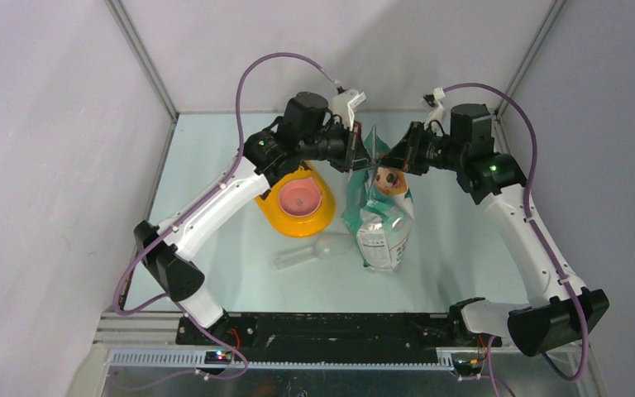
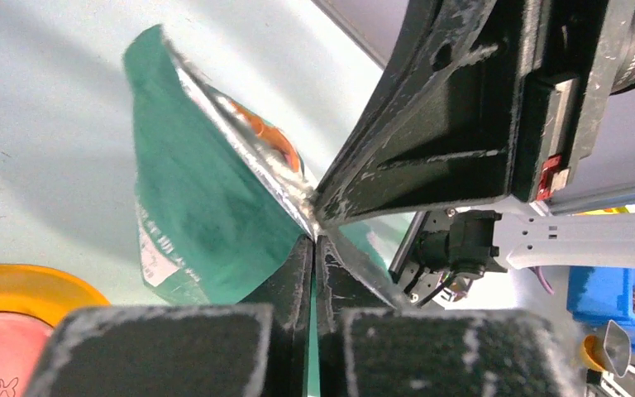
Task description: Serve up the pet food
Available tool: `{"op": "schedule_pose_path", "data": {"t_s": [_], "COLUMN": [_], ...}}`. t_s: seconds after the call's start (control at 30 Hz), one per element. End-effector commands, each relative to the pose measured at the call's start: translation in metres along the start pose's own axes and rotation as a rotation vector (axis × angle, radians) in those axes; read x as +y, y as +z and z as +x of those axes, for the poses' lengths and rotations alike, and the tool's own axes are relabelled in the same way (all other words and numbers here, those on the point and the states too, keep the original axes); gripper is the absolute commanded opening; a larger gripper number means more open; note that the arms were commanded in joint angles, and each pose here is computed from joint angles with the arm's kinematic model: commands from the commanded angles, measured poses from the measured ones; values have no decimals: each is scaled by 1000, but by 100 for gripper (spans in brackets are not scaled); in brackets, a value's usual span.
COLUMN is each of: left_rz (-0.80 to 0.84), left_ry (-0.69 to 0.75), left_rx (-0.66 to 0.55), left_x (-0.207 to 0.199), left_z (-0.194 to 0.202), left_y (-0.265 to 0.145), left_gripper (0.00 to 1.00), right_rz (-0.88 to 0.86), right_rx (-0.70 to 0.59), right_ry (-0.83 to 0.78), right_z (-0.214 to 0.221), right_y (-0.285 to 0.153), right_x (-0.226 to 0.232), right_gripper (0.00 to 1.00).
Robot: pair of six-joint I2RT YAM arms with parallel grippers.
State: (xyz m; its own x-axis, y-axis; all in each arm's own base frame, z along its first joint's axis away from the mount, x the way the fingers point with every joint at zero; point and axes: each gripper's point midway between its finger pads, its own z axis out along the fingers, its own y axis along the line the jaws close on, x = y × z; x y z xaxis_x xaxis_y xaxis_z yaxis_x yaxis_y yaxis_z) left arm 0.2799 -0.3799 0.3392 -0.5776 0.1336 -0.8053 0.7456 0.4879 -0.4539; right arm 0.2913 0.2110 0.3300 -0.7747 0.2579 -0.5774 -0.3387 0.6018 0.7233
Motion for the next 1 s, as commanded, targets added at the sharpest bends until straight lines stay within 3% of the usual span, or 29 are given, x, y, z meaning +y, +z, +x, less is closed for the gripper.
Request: {"op": "schedule_pose_path", "data": {"t_s": [0.0, 0.13, 0.3, 0.43, 0.53, 0.6, 0.73, 0.97], "left_rz": [-78, -121, -87, 24, 87, 90, 116, 21], "left_ry": [77, 66, 117, 73, 41, 37, 46, -8], "left_rx": [-28, -61, -82, -120, -188, -210, -210, -128], "left_x": [24, 46, 37, 13, -7, -18, -45, -46], "left_z": [-16, -27, -34, -43, -58, -66, -71, -45], "left_y": [-32, -51, -66, -69, -68, -65, -54, -16], "left_gripper": [0, 0, 0, 1, 39, 52, 61, 63], "right_rz": [36, 76, 91, 78, 85, 90, 100, 76], "right_rx": [-64, -98, -146, -150, -135, -117, -82, -83], "right_ry": [-153, -219, -303, -319, -288, -257, -215, -207], "right_z": [-17, -26, -44, -49, -47, -43, -36, -37], "right_y": [-29, -43, -57, -57, -54, -51, -48, -45], "right_x": [5, 3, 13, 20, 19, 17, 14, 20], "right_gripper": [0, 0, 0, 0, 0, 0, 0, 0]}}
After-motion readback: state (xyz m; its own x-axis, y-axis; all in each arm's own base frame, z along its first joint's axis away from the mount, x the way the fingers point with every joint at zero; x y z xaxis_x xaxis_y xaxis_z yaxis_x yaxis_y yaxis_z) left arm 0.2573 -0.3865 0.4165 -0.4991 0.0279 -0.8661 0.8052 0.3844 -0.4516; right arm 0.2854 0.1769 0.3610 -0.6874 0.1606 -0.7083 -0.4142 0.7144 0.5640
